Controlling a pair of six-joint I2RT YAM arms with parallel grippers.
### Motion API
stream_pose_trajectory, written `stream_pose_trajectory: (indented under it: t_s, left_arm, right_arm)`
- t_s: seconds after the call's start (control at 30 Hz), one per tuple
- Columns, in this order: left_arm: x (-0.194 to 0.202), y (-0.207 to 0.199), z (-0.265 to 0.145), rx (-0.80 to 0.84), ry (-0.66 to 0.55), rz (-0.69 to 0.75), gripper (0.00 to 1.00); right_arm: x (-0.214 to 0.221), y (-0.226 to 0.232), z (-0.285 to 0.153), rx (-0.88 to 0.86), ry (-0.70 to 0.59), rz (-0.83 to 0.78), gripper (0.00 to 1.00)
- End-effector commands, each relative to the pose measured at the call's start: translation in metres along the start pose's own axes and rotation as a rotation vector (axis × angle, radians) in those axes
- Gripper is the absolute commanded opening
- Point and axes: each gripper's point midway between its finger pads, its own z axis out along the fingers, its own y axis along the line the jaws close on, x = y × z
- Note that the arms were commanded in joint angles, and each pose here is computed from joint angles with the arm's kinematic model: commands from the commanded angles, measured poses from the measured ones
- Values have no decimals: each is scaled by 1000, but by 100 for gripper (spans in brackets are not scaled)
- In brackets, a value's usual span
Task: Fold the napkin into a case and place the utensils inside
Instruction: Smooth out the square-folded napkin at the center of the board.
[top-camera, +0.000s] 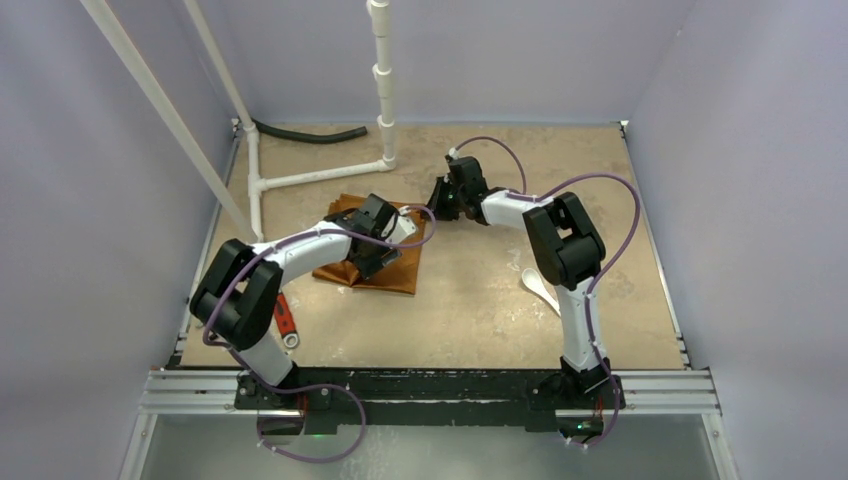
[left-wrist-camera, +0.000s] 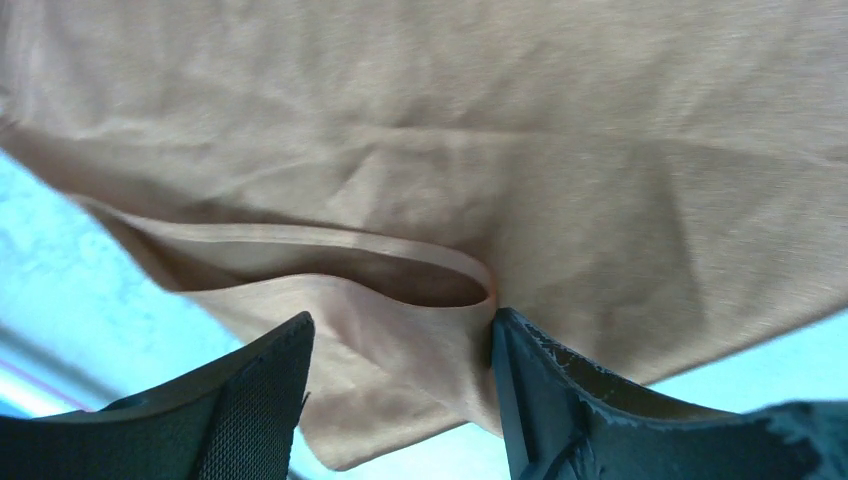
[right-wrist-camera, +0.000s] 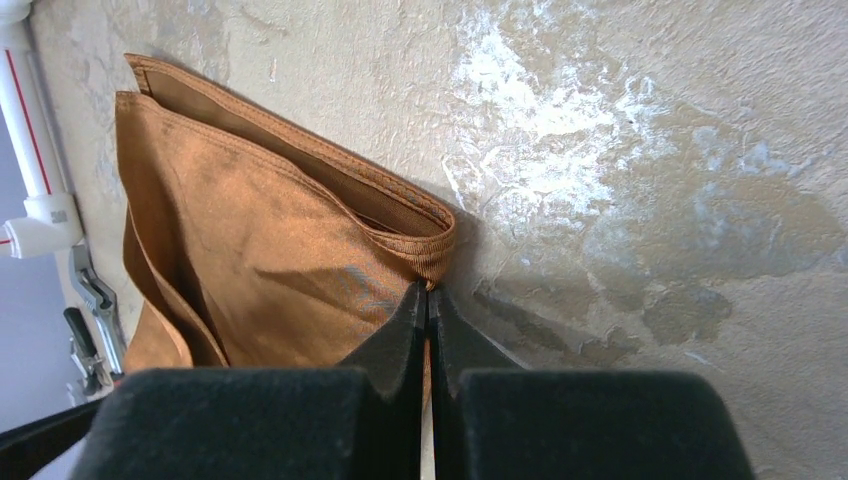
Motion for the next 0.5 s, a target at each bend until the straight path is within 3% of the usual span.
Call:
stream_pose_trajectory:
  t_s: [0.0,0.2,0.47]
  left_arm:
    - [-4,44,-16,-231,-30,10,63]
    - [30,65,-34,-301,27,-23,64]
    - [71,90,-48,-201,71,-185,65]
  right_arm:
    - [8,-8,-1,31,9,13,0]
    - [10,-12,-4,44,3,14,0]
    - [9,-10,-6,34,-6,8,0]
